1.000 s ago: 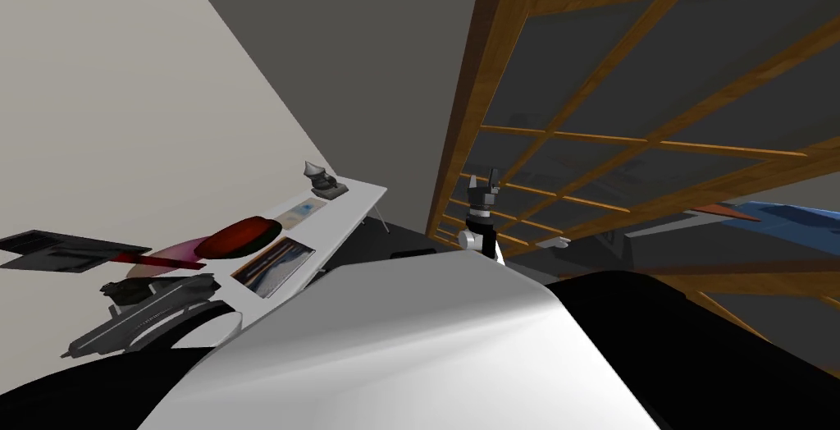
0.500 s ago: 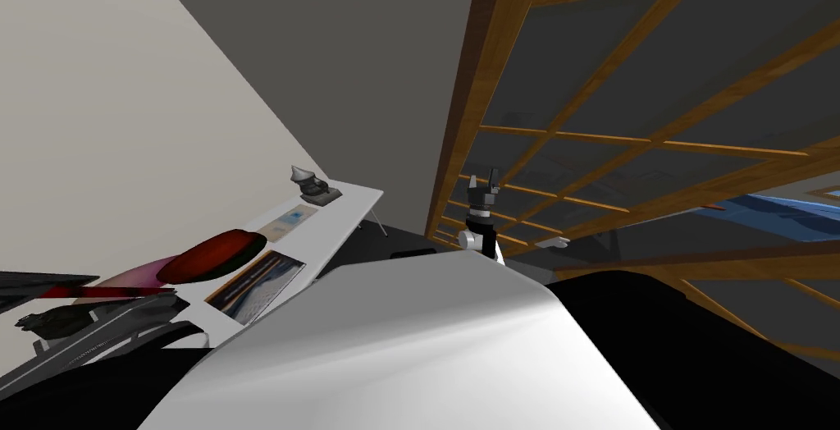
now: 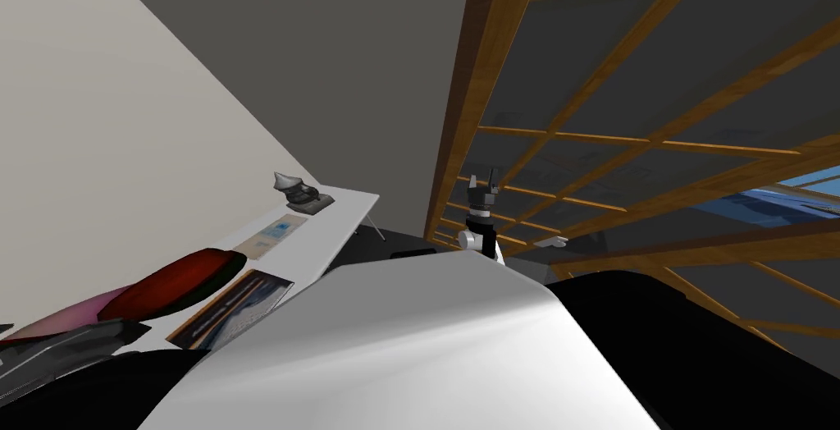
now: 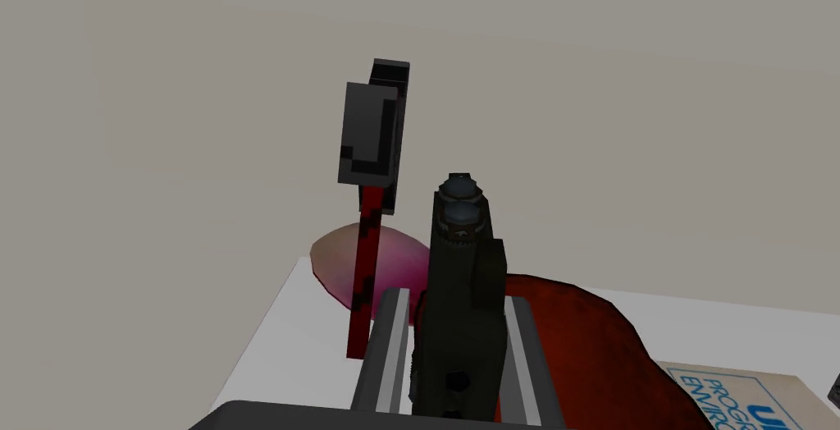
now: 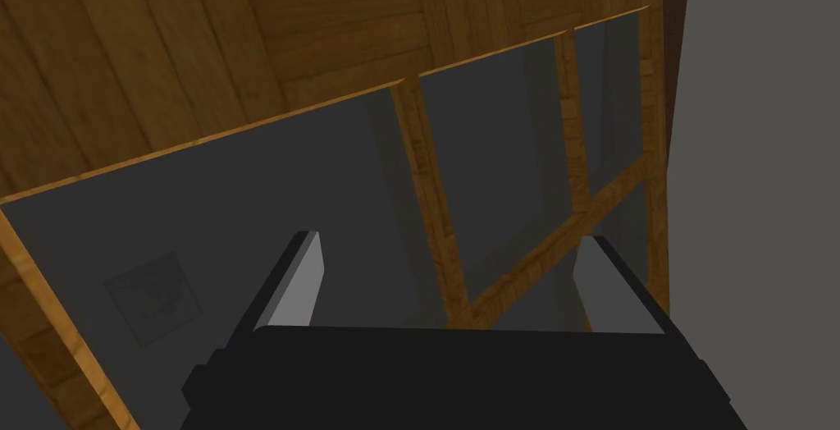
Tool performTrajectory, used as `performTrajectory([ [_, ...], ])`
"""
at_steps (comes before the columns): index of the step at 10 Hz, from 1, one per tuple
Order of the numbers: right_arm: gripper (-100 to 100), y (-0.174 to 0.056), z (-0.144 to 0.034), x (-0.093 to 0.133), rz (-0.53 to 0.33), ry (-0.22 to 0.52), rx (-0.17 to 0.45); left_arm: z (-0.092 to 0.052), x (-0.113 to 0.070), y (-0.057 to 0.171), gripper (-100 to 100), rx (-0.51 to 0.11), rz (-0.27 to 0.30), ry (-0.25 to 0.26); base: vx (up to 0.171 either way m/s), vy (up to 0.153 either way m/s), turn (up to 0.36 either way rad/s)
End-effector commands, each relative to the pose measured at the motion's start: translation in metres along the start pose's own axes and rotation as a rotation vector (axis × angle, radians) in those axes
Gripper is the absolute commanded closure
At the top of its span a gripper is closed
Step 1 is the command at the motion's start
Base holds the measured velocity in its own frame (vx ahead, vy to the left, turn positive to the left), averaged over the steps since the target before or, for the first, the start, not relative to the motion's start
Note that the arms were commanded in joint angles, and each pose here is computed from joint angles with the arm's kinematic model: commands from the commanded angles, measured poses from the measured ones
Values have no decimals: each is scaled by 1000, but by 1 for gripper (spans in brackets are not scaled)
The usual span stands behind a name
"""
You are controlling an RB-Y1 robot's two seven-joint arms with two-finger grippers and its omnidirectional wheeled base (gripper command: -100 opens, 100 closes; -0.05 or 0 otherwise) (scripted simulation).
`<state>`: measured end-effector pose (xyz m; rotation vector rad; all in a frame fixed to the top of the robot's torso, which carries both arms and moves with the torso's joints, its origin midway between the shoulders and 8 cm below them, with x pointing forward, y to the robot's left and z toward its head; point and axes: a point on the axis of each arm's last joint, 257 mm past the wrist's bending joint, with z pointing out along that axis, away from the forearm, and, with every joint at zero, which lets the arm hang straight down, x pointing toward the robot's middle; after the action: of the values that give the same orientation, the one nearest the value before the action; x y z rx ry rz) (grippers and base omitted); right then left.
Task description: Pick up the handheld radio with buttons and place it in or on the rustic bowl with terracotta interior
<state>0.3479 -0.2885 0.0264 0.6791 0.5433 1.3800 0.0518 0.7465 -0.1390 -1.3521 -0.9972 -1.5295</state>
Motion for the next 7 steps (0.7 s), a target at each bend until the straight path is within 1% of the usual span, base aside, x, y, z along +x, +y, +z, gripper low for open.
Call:
performTrajectory([
  [1,0,0,0,0,0,0,0,0,0,-12,100,23,-7,-11,106,44,-75],
  [4,0,0,0,0,0,0,0,-1,3,-30,100,53,-15,-29,109,62,-77],
  [5,0,0,0,0,0,0,0,-3,3,-39,100,67,-18,-40,155,122,-93],
  [7,0,0,0,0,0,0,0,-6,4,-52,100,86,-18,-55,163,158,-59],
])
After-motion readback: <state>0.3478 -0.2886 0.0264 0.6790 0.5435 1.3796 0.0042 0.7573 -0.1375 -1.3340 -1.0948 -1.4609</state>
